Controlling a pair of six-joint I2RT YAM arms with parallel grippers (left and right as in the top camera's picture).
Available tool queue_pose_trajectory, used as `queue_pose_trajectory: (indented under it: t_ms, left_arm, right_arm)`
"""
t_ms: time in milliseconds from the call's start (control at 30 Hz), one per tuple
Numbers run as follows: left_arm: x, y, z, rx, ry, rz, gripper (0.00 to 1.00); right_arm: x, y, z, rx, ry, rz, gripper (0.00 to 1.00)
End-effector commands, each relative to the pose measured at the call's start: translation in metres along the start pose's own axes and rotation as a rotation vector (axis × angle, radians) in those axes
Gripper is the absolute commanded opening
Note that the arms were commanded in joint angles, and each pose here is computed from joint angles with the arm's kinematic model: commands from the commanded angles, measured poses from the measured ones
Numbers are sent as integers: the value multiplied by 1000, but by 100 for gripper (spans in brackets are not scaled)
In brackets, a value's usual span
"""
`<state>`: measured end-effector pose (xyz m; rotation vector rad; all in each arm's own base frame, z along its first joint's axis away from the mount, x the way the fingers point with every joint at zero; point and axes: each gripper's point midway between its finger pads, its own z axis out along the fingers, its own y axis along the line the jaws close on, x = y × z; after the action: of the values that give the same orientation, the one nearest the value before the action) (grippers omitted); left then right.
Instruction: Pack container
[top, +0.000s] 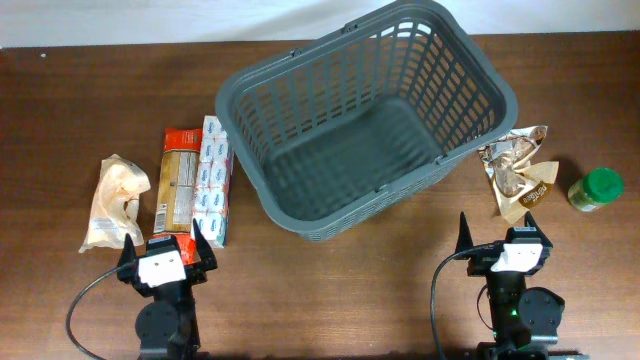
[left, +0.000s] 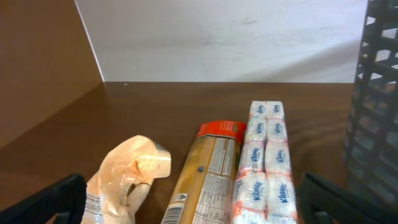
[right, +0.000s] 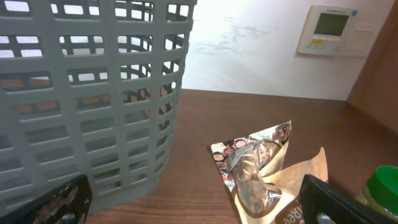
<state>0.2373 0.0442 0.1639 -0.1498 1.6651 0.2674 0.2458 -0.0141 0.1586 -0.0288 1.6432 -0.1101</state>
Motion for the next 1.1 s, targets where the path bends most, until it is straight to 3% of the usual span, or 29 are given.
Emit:
queue_pose_trajectory:
  t_ms: [0, 100, 233, 533, 767, 933, 1067]
  left_arm:
    - [-6, -18, -2, 102, -31, 7, 99]
    - [-26, -24, -7, 151, -79, -2, 99]
    - [-64, -12, -18, 111, -115, -10, 99]
    - [-142, -3, -21, 108, 115, 41, 99]
    - [-190, -34, 12, 254, 315, 67, 99]
    - [-222, -53, 29, 347, 448, 68, 99]
    - [-233, -55, 40, 353, 553, 81, 99]
  right_arm:
    - [-3, 15, -1, -83, -12, -7, 99]
    - [-15, 29, -6, -170, -33, -9, 99]
    - [-31, 33, -19, -210, 25, -3, 99]
    - [-117, 2, -48, -94, 200, -55, 99]
    - [-170, -3, -30, -142, 399, -175, 99]
    - [-219, -5, -11, -169, 478, -164, 99]
    - [-253, 12, -7, -297, 536, -117, 99]
